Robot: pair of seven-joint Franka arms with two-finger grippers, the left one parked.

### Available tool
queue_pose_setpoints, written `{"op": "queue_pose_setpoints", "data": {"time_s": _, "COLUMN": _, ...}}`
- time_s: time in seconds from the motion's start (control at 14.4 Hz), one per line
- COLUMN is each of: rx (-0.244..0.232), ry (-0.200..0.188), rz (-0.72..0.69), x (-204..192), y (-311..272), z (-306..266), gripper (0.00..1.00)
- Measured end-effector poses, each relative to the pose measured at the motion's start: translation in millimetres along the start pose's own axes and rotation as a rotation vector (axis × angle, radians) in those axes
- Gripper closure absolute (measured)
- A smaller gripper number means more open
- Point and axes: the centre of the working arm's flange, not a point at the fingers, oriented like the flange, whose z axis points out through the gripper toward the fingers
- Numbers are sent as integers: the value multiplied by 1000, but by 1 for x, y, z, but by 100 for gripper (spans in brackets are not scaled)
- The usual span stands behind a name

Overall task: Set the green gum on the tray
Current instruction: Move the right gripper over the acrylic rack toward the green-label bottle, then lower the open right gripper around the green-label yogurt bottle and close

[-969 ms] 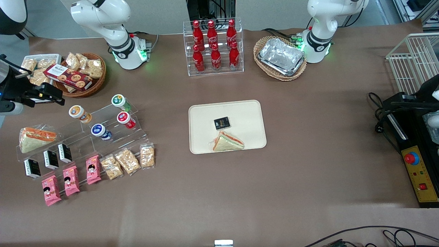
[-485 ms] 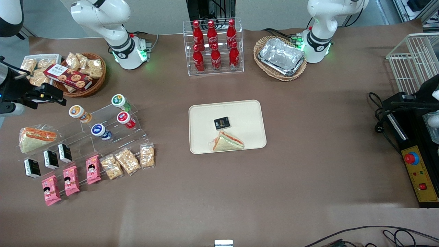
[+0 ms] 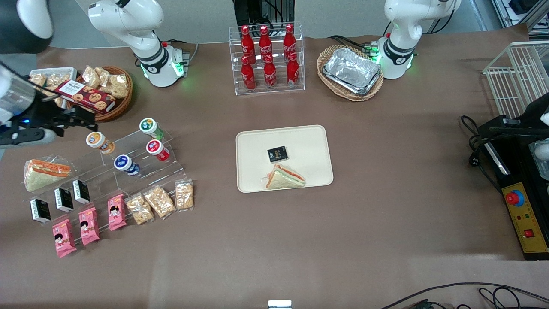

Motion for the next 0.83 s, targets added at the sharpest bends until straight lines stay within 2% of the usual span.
{"op": "queue_pose_setpoints", "data": {"time_s": 0.21, "rx": -1, "ry": 39, "rz": -7, "x": -30, "y": -18, "z": 29, "gripper": 0}}
{"op": "queue_pose_setpoints", "data": {"time_s": 0.62, "rx": 3, "ry": 8, "rz": 59, "x": -71, "y": -29, "z": 73, "gripper": 0}}
{"op": "queue_pose_setpoints", "data": {"time_s": 0.83, "rx": 2, "ry": 16, "rz": 74, "x": -77, "y": -39, "z": 94, "gripper": 0}}
